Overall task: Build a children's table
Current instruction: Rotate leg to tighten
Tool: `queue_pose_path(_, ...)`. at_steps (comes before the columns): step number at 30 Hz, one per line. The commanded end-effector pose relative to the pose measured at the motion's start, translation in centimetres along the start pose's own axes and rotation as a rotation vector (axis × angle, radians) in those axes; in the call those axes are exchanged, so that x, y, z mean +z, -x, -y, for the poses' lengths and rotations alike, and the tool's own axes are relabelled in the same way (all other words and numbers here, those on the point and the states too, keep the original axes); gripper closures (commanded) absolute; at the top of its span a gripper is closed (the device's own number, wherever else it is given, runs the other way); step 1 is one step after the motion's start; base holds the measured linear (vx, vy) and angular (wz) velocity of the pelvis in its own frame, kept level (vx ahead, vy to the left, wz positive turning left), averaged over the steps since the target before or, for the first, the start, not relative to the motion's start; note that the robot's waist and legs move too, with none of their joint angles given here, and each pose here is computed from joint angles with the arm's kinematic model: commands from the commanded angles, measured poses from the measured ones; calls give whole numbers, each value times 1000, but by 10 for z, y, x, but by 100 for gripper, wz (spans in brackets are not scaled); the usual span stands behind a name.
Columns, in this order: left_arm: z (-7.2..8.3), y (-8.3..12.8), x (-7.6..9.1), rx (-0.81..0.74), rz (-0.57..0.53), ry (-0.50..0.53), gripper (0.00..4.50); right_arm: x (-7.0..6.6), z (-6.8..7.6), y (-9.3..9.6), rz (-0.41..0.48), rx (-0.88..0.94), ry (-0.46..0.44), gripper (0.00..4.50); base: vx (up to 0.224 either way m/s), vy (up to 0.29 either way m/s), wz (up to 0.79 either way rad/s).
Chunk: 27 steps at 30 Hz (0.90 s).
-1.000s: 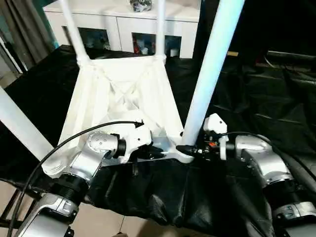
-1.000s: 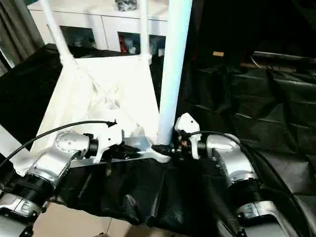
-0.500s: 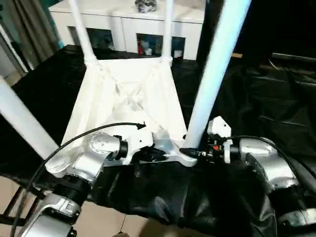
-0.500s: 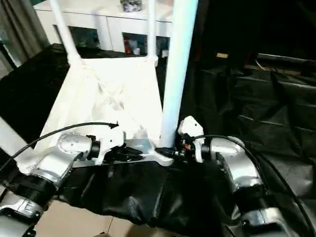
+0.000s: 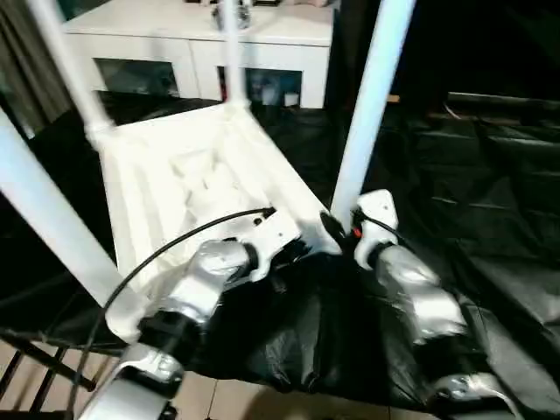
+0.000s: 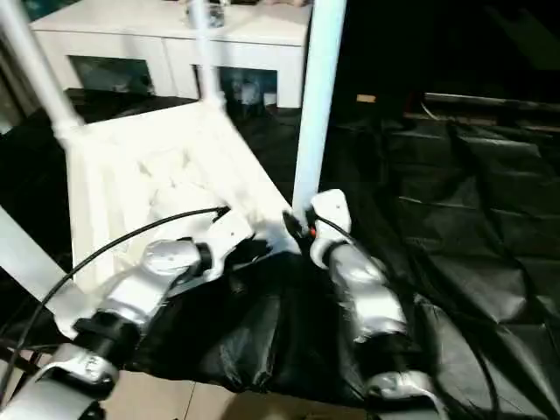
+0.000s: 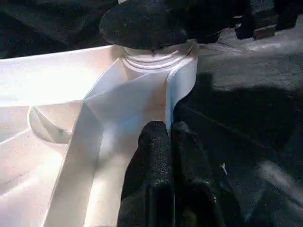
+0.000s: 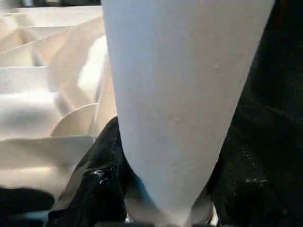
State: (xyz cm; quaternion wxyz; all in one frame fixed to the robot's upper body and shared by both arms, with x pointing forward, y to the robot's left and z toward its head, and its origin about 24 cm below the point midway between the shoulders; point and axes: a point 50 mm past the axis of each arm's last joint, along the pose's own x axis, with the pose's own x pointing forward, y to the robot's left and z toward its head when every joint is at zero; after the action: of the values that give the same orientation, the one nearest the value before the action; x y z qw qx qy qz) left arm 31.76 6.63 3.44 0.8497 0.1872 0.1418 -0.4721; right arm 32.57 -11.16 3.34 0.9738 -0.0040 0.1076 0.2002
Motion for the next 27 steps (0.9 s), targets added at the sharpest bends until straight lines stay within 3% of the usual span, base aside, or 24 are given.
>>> queue_pose_path(1,12,-16,25,-43,79,-36,450,-18,-39,-7,-84,148,-68,221,0,0,0)
queue_pose_path(2,11,-15,24,-45,78,-38,450,-17,-38,-7,-82,153,-74,186,0,0,0)
queue_pose_path(5,7,-7,20,-63,73,-49,450,-16,-30,-3,-76,173,-62,174,0,0,0)
queue_pose_path(9,7,3,15,-136,89,-77,450,-14,-12,1,-59,184,29,129,0,0,0)
queue_pose_path(10,8,10,11,-194,89,-81,450,-13,0,4,-64,214,75,129,0,0,0)
queue_pose_path(14,7,17,8,-233,88,-88,450,-10,10,8,-69,259,120,129,0,0,0)
queue_pose_path(15,4,23,4,-255,75,-97,450,-8,15,13,-81,350,153,129,0,0,0)
queue_pose_path(21,-2,35,-3,-302,50,-116,450,-8,18,27,-117,555,207,129,0,0,0)
queue_pose_path(24,-6,46,-9,-351,24,-129,450,-4,18,40,-130,750,182,129,0,0,0)
queue_pose_path(27,-7,50,-11,-376,14,-132,450,-2,16,44,-135,830,160,129,0,0,0)
